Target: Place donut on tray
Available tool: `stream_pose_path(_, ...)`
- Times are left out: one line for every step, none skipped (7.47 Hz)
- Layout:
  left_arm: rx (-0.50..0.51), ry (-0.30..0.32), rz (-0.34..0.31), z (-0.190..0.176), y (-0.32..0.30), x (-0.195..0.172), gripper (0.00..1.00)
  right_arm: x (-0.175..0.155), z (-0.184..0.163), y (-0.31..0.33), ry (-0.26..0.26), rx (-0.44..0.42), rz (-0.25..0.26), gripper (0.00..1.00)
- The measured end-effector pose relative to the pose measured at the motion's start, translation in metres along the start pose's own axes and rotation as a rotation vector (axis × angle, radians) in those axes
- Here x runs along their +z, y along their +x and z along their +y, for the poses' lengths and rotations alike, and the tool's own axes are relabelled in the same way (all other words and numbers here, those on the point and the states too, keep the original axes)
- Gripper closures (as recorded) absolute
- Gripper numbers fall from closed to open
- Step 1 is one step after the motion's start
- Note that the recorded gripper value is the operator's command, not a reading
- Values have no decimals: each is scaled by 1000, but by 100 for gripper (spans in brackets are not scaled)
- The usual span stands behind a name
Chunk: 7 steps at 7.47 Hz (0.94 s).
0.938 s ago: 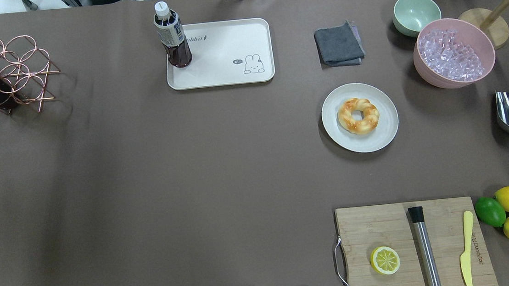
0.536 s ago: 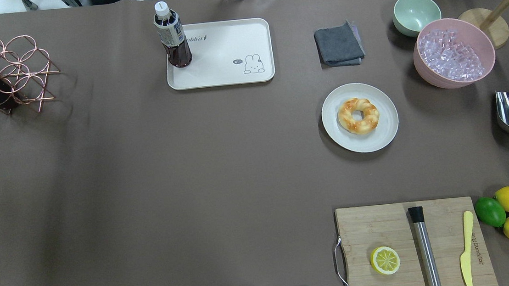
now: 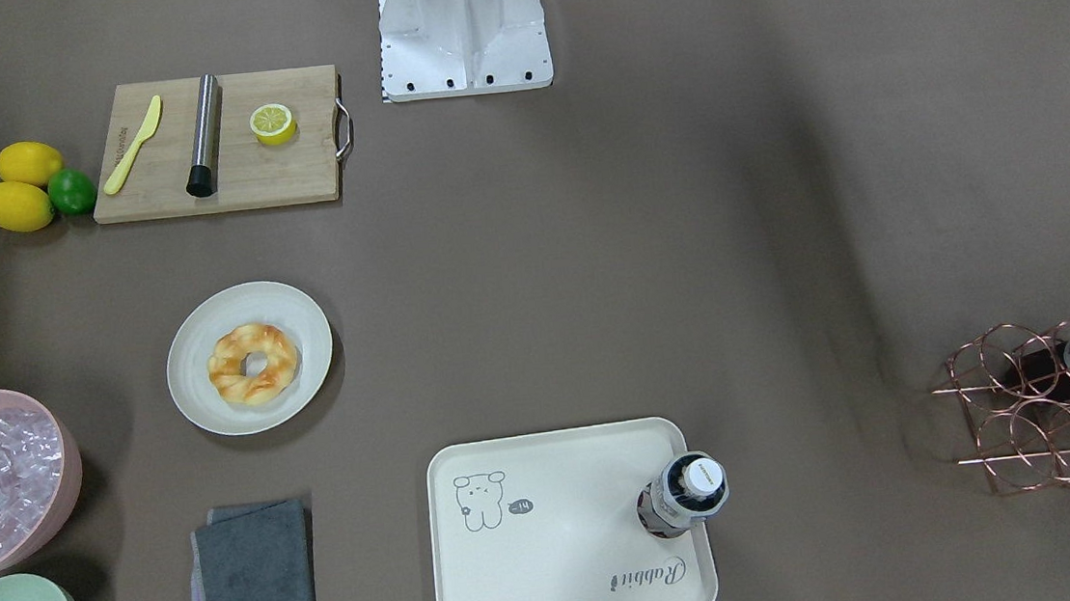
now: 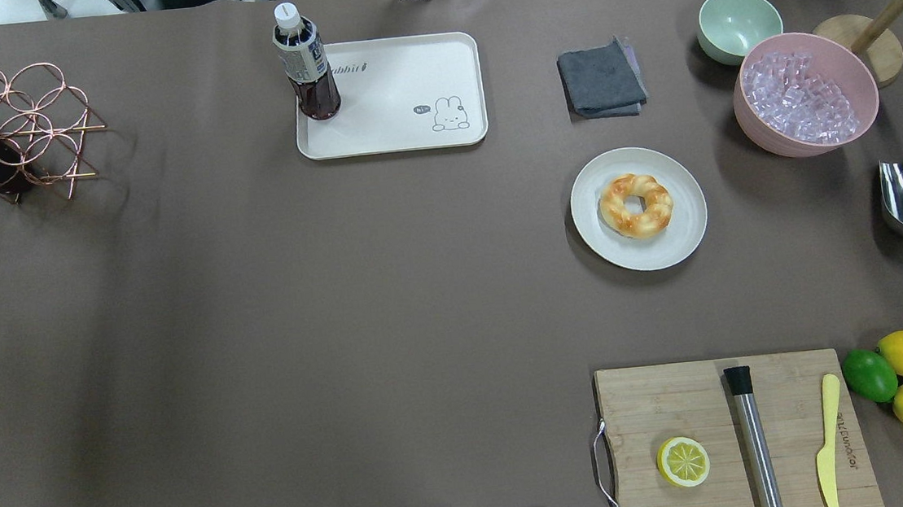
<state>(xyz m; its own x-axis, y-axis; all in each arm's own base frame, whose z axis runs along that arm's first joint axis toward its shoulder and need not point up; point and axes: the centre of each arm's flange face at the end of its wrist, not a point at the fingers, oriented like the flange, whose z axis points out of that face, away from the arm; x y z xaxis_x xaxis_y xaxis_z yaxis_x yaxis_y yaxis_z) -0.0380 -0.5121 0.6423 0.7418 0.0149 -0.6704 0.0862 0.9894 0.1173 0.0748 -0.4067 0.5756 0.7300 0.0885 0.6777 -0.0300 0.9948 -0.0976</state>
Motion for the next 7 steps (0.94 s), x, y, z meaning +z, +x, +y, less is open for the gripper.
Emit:
stream_pose_path(0, 0, 0, 0, 0, 0, 1, -1, -10, -29, 0, 60, -3, 0)
stream_pose_path(1, 1, 0, 0, 1, 0, 1, 0, -22, -64, -3, 119, -6, 0)
stream_pose_path(1, 1, 0, -1, 1, -1, 1, 5, -32, -101, -4, 162, -9, 0)
stream_pose_path(1, 1, 0, -1, 1, -1, 1, 19, -39, -139, 7, 205, -17, 0)
stream_pose_path(0, 1, 0, -1, 1, -1, 1, 36, -48, -174, 38, 236, -34, 0)
stream_pose_path(0, 1, 0, -1, 1, 0, 1, 54, -59, -203, 64, 243, -59, 0)
stream_pose_path(0, 1, 0, -1, 1, -1, 1, 66, -69, -229, 77, 231, -81, 0)
